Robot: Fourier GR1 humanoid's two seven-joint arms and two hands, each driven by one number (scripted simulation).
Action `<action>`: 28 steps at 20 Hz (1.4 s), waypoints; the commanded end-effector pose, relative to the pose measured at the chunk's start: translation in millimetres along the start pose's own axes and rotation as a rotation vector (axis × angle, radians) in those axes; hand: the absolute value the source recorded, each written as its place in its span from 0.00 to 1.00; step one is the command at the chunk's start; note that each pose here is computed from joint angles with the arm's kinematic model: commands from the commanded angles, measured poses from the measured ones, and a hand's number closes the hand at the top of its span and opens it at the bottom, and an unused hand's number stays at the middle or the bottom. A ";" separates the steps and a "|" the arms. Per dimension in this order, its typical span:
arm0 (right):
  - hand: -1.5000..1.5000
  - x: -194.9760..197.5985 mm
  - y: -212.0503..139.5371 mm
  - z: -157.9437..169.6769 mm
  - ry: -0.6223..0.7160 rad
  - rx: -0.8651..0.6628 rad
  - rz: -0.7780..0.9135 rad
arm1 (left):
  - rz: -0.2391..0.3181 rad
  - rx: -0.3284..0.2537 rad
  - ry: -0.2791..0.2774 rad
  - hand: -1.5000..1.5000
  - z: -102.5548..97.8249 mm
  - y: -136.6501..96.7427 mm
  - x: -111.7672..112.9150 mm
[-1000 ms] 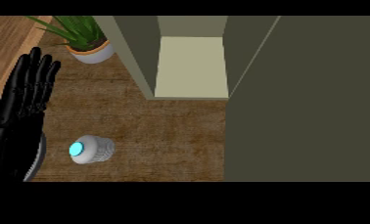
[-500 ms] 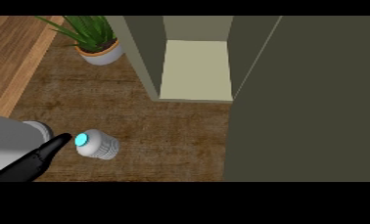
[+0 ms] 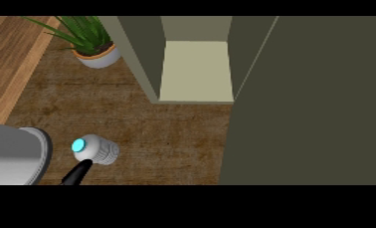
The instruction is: Pick up the bottled water, place it into the cabinet and close the cabinet
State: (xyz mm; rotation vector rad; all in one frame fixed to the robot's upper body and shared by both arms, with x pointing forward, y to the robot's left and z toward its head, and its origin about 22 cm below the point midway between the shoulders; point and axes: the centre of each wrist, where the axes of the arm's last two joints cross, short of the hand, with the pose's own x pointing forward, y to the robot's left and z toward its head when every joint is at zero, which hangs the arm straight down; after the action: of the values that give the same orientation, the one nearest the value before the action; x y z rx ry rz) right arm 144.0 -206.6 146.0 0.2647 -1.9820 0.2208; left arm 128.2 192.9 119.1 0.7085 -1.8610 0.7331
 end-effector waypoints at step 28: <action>0.00 48.5 41.5 12.2 -0.032 -0.026 -0.016 | -0.095 0.083 0.045 0.00 71.1 10.0 23.4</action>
State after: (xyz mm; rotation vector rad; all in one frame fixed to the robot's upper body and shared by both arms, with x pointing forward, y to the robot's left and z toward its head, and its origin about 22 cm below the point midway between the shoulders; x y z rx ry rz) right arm 115.6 -166.9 164.8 0.3809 -1.9429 0.1800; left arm 68.6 127.8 99.9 0.7847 -1.7173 0.6982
